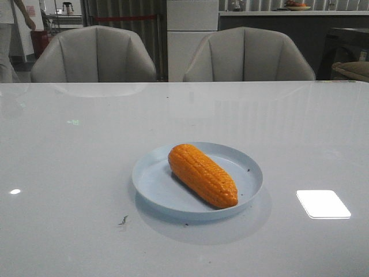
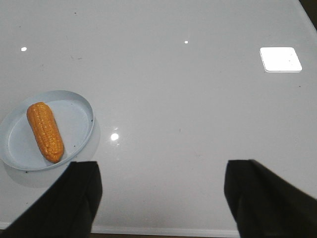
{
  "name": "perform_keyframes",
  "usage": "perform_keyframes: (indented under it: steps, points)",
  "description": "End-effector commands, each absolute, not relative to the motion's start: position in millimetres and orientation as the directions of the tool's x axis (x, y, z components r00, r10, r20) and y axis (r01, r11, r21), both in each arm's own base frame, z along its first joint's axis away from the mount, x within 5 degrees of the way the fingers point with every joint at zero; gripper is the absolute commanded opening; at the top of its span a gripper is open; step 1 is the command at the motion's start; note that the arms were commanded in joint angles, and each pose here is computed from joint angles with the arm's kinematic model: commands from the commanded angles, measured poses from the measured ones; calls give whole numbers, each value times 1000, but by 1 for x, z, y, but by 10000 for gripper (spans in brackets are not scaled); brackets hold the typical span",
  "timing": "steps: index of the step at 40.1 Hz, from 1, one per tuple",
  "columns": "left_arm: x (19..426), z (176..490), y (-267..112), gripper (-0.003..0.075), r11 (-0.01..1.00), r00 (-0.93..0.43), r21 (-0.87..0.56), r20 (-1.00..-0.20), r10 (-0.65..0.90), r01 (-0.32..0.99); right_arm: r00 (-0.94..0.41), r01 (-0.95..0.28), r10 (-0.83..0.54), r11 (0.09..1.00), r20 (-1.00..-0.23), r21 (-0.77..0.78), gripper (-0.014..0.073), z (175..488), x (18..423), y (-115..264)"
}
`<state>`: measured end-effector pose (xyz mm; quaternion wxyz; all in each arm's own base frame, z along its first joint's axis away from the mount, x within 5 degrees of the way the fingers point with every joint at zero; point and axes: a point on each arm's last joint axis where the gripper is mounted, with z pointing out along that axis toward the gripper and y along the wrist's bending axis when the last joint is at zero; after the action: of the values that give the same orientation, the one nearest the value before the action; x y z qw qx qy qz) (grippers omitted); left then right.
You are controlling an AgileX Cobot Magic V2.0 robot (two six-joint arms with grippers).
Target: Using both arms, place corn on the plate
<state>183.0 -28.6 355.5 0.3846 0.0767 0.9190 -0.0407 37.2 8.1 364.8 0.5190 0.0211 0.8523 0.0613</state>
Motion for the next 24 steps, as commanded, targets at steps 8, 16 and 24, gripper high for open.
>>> perform_keyframes:
  steps: [8,16,24]
  points:
    - [184,371,-29,97,986,-616,-33,-784,77,165,-380,-21,109,992,-918,127,614,377,42,7]
    - [159,368,-27,97,985,-536,-53,-843,45,166,-384,-21,109,992,-917,127,614,377,42,7]
    - [118,304,-19,97,988,-352,-50,-936,5,149,-384,-21,109,992,-917,127,614,377,42,7]
